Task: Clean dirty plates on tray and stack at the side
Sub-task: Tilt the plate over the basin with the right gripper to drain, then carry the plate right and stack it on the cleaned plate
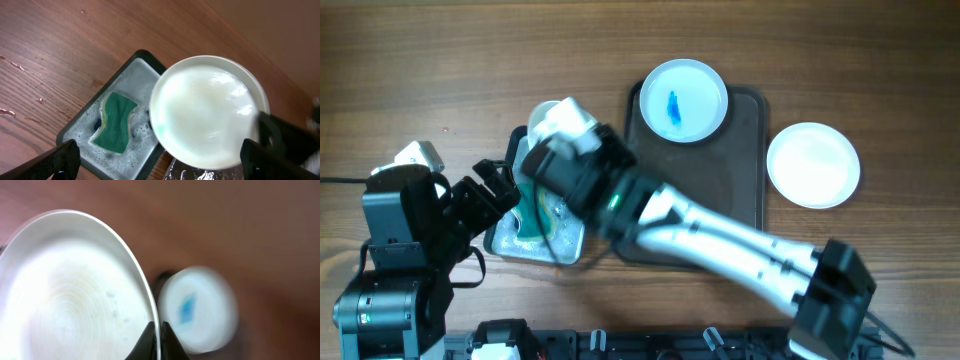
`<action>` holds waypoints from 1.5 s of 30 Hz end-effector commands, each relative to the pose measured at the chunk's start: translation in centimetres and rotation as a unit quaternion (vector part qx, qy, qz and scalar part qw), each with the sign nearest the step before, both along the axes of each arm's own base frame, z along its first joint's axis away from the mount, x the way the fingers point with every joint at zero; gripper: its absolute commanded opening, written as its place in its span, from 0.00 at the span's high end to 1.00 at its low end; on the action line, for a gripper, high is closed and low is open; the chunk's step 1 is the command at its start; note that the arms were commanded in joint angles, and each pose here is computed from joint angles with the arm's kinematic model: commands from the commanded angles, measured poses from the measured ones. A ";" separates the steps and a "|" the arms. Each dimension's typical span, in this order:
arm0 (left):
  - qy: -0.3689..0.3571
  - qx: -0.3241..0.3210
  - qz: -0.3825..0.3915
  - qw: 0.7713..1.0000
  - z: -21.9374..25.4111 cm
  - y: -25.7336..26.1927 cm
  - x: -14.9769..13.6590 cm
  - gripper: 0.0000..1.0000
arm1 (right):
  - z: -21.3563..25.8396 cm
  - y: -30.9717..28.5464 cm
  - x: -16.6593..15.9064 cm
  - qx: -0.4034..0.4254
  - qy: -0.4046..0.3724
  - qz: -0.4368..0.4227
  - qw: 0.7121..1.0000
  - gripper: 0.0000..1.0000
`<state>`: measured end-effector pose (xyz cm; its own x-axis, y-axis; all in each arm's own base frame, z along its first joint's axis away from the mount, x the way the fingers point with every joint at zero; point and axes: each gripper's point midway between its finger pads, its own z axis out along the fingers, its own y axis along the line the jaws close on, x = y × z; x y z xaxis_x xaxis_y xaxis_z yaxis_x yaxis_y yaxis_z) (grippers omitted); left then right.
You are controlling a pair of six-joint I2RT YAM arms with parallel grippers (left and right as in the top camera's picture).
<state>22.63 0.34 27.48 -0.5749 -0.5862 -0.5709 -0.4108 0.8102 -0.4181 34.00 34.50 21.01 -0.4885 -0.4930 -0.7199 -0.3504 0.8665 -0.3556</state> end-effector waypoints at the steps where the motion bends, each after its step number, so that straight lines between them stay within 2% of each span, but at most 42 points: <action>1: -0.009 -0.005 -0.006 1.000 0.6 -0.3 0.1 0.00 | -0.3 1.4 -0.2 0.220 0.196 0.049 0.954 0.96; 4: -0.009 -0.005 -0.006 1.000 0.6 -0.3 0.1 0.00 | 2.8 -0.7 0.7 0.303 0.240 0.080 0.919 0.95; 7: -0.009 -0.005 -0.006 1.000 0.6 -0.3 0.1 0.00 | 6.8 -4.9 2.3 0.364 0.232 0.080 0.899 0.96; 10: -0.009 -0.005 -0.006 1.000 0.6 -0.3 0.1 0.00 | 9.3 -11.6 4.1 0.391 0.203 0.022 0.897 0.96; 13: -0.009 -0.005 -0.006 1.000 0.6 -0.3 0.1 0.00 | 9.2 -19.8 5.0 0.399 0.194 -0.078 0.893 0.96; 19: -0.009 -0.005 -0.006 1.000 0.6 -0.3 0.1 0.00 | 5.2 -33.6 5.1 0.384 0.205 -0.243 0.867 0.96; 20: -0.009 -0.005 -0.006 1.000 0.6 -0.3 0.1 0.00 | 3.1 -37.4 4.5 0.384 0.218 -0.294 0.848 0.96; 25: -0.009 -0.005 -0.006 1.000 0.6 -0.3 0.1 0.00 | -4.2 -43.6 1.3 0.384 0.278 -0.394 0.788 0.96; 31: -0.009 -0.005 -0.006 1.000 0.6 -0.3 0.1 0.00 | -12.5 -46.9 -2.6 0.364 0.303 -0.498 0.727 0.96; 34: -0.009 -0.005 -0.006 1.000 0.6 -0.3 0.1 0.00 | -15.3 -46.8 -4.1 0.346 0.310 -0.517 0.719 0.96; 37: -0.009 -0.005 -0.006 1.000 0.6 -0.3 0.1 0.00 | -16.5 -47.1 -5.2 0.335 0.314 -0.544 0.703 0.96; 39: -0.009 -0.005 -0.006 1.000 0.6 -0.3 0.1 0.00 | -16.4 -47.4 -5.4 0.326 0.310 -0.553 0.701 0.96; 40: -0.009 -0.005 -0.006 1.000 0.6 -0.3 0.1 0.00 | -16.2 -47.5 -5.3 0.327 0.308 -0.552 0.702 0.88; 41: -0.009 -0.005 -0.006 1.000 0.6 -0.3 0.1 0.00 | -15.7 -47.6 -5.2 0.328 0.303 -0.552 0.704 0.72; 43: -0.009 -0.005 -0.006 1.000 0.6 -0.3 0.1 0.00 | -14.0 -47.6 -4.6 0.331 0.289 -0.540 0.718 0.57; 45: -0.009 -0.005 -0.006 1.000 0.6 -0.3 0.1 0.00 | -11.9 -47.3 -3.9 0.326 0.270 -0.515 0.745 0.53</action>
